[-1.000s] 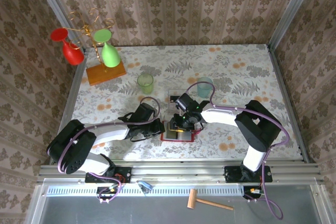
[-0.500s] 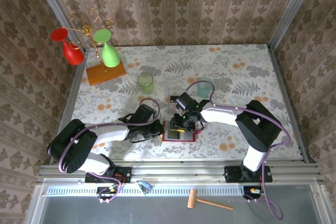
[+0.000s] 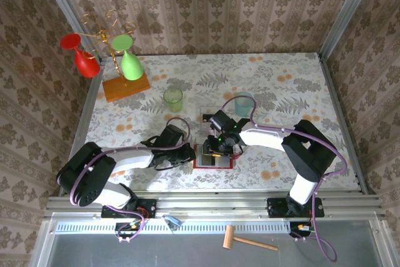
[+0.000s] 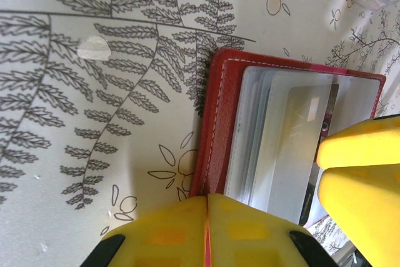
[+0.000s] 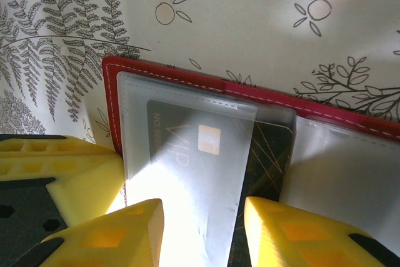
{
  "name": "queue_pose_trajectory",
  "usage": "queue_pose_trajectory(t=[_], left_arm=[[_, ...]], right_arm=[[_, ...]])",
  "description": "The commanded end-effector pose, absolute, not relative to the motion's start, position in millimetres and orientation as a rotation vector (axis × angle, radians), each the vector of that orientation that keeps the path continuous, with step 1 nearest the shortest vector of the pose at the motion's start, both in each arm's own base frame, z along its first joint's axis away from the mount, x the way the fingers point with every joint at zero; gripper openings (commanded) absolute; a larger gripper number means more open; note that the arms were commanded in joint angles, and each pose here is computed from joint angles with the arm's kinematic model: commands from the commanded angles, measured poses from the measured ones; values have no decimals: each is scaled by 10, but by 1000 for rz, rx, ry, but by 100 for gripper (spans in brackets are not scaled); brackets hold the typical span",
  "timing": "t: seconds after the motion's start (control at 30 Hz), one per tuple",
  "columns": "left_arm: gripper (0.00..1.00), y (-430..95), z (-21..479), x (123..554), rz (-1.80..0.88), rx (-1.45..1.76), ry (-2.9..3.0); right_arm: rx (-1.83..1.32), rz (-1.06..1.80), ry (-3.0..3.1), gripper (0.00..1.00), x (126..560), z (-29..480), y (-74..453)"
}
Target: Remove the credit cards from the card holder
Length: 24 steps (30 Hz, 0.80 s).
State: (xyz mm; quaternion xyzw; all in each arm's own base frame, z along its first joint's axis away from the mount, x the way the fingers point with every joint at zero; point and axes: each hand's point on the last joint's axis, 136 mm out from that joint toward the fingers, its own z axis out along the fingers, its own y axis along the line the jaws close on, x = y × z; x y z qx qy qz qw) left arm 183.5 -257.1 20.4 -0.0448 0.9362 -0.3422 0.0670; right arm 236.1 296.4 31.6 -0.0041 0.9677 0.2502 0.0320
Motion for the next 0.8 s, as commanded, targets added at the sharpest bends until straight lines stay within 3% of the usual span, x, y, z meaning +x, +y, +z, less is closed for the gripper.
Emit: queue_pose_trajectory(t=[0.0,0.77], left_arm=[[10,-2470,65,1749,-978,-156,2877],[11,-2745,603,1971,-1046,-28,2781]], right_arm=[[0,685,2998,39,2316,279,2837],[88,833,2913,38,2378,512,2794]])
